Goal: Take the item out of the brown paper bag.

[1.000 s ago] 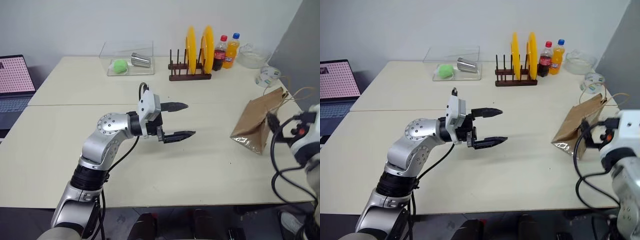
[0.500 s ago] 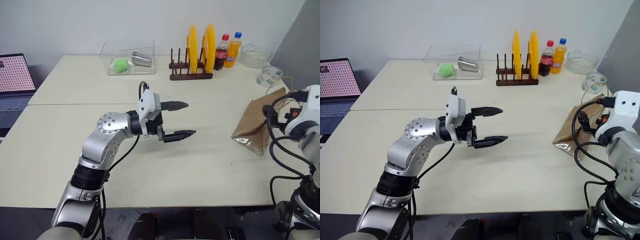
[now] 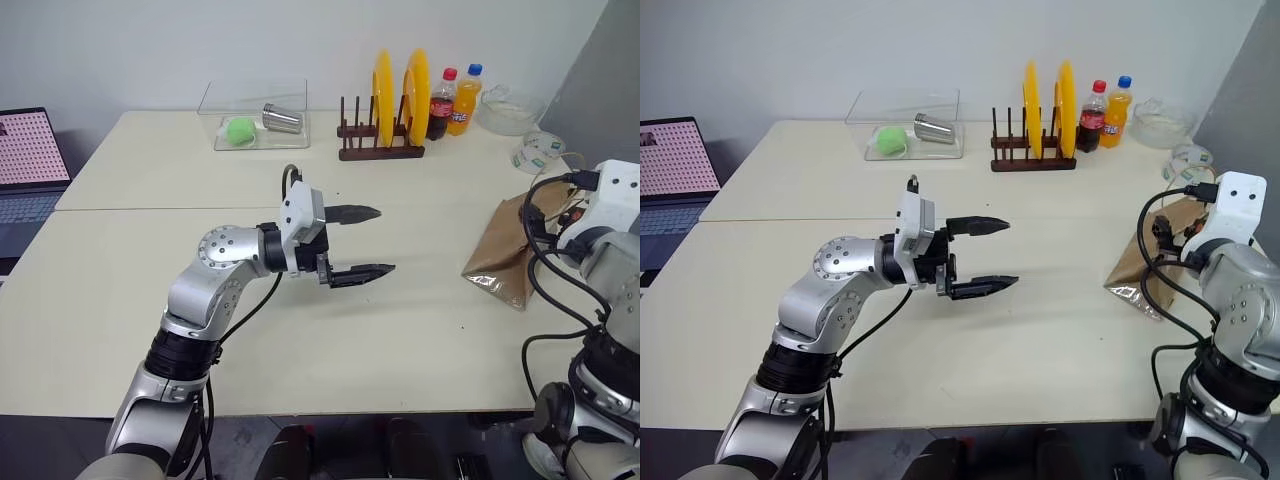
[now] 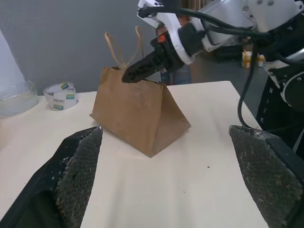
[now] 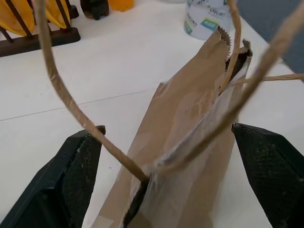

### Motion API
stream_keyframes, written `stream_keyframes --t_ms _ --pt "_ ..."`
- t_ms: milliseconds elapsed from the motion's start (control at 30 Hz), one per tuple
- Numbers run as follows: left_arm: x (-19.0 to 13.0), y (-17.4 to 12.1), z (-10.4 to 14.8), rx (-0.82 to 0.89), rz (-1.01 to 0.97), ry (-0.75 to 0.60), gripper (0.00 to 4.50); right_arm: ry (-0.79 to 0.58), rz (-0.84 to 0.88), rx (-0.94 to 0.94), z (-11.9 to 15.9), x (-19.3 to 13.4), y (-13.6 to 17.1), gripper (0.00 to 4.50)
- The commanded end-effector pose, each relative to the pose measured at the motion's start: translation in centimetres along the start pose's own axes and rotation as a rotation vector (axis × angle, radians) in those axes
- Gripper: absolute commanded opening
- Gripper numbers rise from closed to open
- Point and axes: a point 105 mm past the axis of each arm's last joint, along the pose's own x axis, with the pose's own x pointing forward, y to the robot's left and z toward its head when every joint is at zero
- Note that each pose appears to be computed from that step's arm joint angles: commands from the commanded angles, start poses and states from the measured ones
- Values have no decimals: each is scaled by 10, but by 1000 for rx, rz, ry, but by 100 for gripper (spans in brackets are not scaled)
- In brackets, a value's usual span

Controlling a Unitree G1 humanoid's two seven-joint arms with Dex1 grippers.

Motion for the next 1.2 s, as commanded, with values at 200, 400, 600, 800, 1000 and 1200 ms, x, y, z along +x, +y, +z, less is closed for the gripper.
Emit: stream_keyframes --t_ms 200,400,600,800,1000,1200 --pt "4 -3 8 42 -10 -18 449 60 -20 43 3 9 -5 450" --pt "4 -4 9 30 -13 -26 450 86 -38 60 1 14 -11 363" --pt "2 -8 10 -14 -51 -31 450 96 -32 80 1 17 -13 145" --pt "2 -10 12 -13 -88 -26 450 95 -17 79 2 16 -15 2" --pt "-8 -7 8 -33 -82 4 450 17 196 -160 16 8 12 2" --pt "-24 -13 4 -98 -57 40 450 -93 512 -524 25 9 59 2"
